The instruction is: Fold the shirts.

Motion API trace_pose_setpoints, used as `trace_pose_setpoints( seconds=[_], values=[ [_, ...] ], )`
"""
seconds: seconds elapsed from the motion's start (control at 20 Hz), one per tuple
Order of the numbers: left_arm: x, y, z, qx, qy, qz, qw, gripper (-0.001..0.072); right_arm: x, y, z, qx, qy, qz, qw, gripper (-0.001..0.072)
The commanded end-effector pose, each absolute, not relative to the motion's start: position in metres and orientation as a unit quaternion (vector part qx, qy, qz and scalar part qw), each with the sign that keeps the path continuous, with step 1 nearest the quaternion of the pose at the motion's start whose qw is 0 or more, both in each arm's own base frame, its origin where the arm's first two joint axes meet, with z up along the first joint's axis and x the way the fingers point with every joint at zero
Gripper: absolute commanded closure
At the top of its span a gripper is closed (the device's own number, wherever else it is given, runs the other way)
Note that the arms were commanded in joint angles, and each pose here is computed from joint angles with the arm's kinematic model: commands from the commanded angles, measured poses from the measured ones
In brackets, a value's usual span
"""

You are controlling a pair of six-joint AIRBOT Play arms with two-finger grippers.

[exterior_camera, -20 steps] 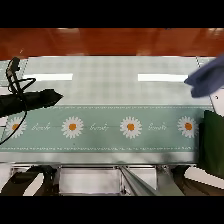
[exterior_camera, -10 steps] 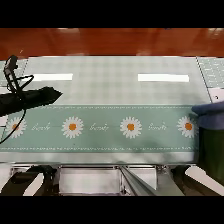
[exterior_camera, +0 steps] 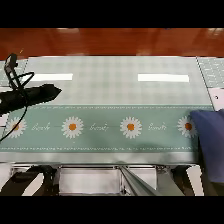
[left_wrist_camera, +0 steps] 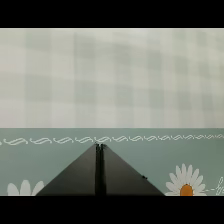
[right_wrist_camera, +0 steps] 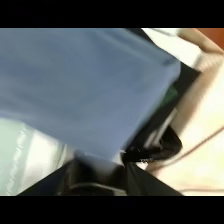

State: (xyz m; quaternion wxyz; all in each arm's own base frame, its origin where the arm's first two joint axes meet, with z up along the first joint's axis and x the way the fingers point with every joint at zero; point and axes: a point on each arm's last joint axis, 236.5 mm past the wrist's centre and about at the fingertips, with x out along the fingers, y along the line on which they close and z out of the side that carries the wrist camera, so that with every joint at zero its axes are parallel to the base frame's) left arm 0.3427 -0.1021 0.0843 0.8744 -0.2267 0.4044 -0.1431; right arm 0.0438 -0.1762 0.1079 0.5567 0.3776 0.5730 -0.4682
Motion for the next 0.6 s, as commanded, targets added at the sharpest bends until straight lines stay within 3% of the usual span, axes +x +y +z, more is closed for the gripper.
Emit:
trace_pose_setpoints(
  seconds=[0.0, 0.05, 0.15, 0.3, 0.4, 0.55],
  values=[
    [0.353, -0.099, 0.072, -0.216, 0.410, -0.140, 0.875, 0.0689, 0.032, -0.167, 0.097, 0.383, 0.580, -0.476, 0.539, 0.0306],
    [0.360, -0.097, 0.073, -0.214, 0.402, -0.137, 0.880, 0.0689, 0.047, -0.166, 0.096, 0.395, 0.568, -0.459, 0.557, 0.0327],
    [0.380, -0.095, 0.087, -0.213, 0.384, -0.134, 0.888, 0.0689, 0.115, -0.156, 0.101, 0.447, 0.519, -0.355, 0.636, 0.0693],
    [0.416, -0.098, 0.142, -0.204, 0.345, -0.152, 0.904, 0.0689, 0.262, -0.128, 0.174, 0.516, 0.348, -0.133, 0.771, 0.0688],
    [0.436, -0.112, 0.190, -0.188, 0.317, -0.183, 0.911, 0.0690, 0.328, -0.087, 0.215, 0.471, 0.305, -0.031, 0.827, 0.0688],
    [0.450, -0.160, 0.231, -0.156, 0.315, -0.250, 0.902, 0.0690, 0.394, 0.028, 0.215, 0.348, 0.343, 0.099, 0.867, 0.0688]
  ],
)
